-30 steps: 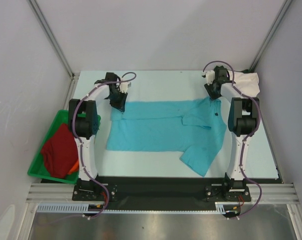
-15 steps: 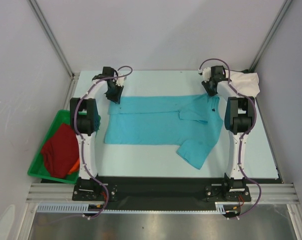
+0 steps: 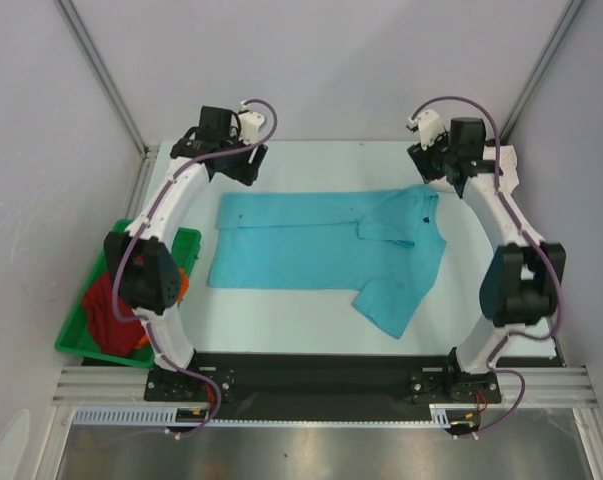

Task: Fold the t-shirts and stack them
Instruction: Fold the tshirt

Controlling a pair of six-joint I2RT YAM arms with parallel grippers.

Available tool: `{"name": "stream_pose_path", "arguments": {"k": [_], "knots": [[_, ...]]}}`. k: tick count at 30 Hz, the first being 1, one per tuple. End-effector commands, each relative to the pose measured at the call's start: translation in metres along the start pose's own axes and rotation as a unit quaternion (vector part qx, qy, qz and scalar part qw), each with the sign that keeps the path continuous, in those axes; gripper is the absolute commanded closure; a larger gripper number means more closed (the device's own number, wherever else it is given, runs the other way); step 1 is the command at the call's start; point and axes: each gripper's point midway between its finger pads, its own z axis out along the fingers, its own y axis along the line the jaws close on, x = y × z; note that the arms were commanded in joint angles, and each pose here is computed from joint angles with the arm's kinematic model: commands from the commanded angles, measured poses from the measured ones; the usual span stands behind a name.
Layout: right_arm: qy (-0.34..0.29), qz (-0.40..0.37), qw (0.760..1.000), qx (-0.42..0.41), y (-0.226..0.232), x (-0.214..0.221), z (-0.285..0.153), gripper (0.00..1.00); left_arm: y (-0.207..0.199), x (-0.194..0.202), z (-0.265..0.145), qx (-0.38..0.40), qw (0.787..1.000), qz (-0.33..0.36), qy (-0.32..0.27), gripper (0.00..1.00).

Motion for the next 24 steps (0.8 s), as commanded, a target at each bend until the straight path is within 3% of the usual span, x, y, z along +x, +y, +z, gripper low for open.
{"name": "stream_pose_path", "arguments": {"k": [1, 2, 5, 6, 9, 13, 20, 24], "knots": [[-0.017, -0.073, 0.989, -0.124, 0.078, 0.008, -0.026, 0.44, -0.016, 0.019, -0.013, 0.026, 1.0, -0.002, 0.017, 0.24], [0.009, -0.094, 0.982, -0.165, 0.104, 0.035, -0.042, 0.44, -0.02, 0.023, -0.016, 0.033, 0.999, -0.008, 0.019, 0.17], [0.024, -0.142, 0.958, -0.248, 0.157, 0.063, -0.078, 0.44, -0.031, 0.028, -0.024, 0.051, 0.998, -0.024, 0.019, 0.08], [0.047, -0.146, 0.95, -0.273, 0.176, 0.086, -0.086, 0.44, -0.035, 0.033, -0.024, 0.057, 0.998, -0.029, 0.021, 0.08], [0.055, -0.154, 0.934, -0.318, 0.21, 0.1, -0.118, 0.46, -0.043, 0.038, -0.031, 0.07, 0.997, -0.042, 0.016, 0.07], [0.086, -0.232, 0.893, -0.376, 0.247, 0.147, -0.152, 0.54, -0.05, 0.059, -0.029, 0.078, 0.996, -0.042, 0.035, 0.08], [0.062, -0.341, 0.834, -0.43, 0.282, 0.193, -0.186, 0.55, -0.027, 0.084, -0.01, 0.012, 0.996, -0.04, 0.073, 0.19], [0.052, -0.361, 0.815, -0.45, 0.298, 0.2, -0.193, 0.55, -0.02, 0.093, -0.003, 0.005, 0.994, -0.06, 0.087, 0.22]]}}
